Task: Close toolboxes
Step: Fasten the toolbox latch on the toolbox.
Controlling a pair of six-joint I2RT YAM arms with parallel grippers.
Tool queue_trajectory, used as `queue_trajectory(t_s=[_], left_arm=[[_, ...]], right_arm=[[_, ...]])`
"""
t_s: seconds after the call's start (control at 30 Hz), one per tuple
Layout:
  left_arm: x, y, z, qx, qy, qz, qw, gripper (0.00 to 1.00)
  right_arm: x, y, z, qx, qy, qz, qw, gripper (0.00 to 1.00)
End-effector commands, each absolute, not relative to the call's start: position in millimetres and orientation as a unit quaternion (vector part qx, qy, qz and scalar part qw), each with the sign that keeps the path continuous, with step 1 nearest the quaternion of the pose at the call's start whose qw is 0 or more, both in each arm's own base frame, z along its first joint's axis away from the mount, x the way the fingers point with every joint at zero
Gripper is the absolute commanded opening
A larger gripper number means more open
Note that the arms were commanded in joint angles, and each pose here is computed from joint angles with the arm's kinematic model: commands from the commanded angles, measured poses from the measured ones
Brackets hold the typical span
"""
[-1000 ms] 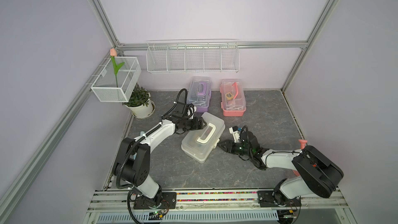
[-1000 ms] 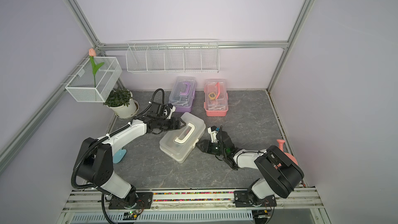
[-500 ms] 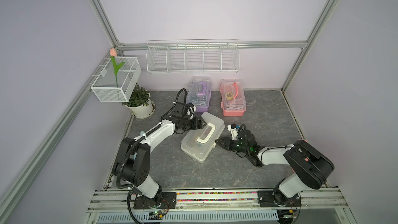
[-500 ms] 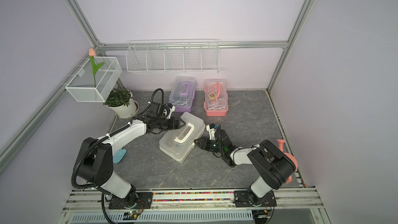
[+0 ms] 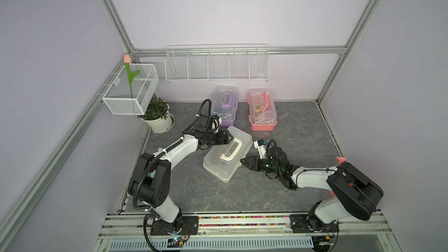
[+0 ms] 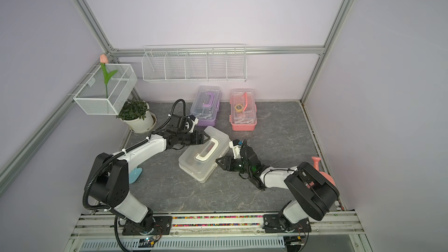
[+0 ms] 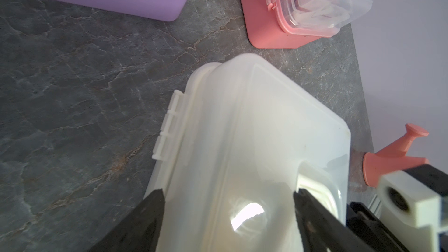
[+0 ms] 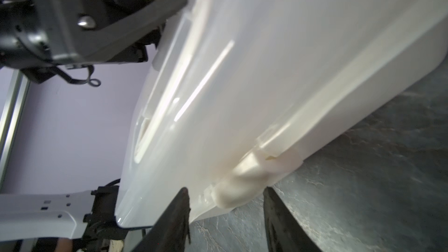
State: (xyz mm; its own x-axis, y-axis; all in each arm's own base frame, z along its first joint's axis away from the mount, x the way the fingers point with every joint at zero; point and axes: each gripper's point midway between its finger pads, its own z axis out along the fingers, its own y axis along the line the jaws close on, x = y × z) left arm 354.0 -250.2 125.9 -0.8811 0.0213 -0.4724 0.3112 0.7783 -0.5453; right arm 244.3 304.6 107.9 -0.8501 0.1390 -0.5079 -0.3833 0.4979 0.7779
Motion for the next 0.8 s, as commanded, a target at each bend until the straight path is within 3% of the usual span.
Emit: queue_trajectory(t_s=[0.0, 0.2, 0.43, 0.57, 0.77], left_arm=[[317.9, -243.1, 84.3, 0.083, 0.945, -0.287, 0.136, 0.85], [323.2, -244.6, 91.8, 0.083, 0.944, -0.286, 0.141, 0.85], [327.6, -245.5, 93.3, 0.079, 0.944, -0.285, 0.145, 0.85], [328.0, -246.3, 91.8, 0.080, 0.944, -0.286, 0.143, 0.85], [328.5, -248.0, 92.3, 0.079, 0.942, -0.291, 0.145, 0.85]], right_arm=[[235.3, 296.0, 110.9, -0.175, 0.823, 0.441, 0.312, 0.56], [220.6, 280.4, 106.7, -0.303, 0.811, 0.364, 0.344, 0.65], [228.4, 278.1, 93.4, -0.355, 0.790, 0.323, 0.383, 0.76], [238.6, 289.0, 90.0, -0.310, 0.813, 0.346, 0.351, 0.75], [238.1, 304.1, 95.5, -0.141, 0.820, 0.476, 0.285, 0.61]])
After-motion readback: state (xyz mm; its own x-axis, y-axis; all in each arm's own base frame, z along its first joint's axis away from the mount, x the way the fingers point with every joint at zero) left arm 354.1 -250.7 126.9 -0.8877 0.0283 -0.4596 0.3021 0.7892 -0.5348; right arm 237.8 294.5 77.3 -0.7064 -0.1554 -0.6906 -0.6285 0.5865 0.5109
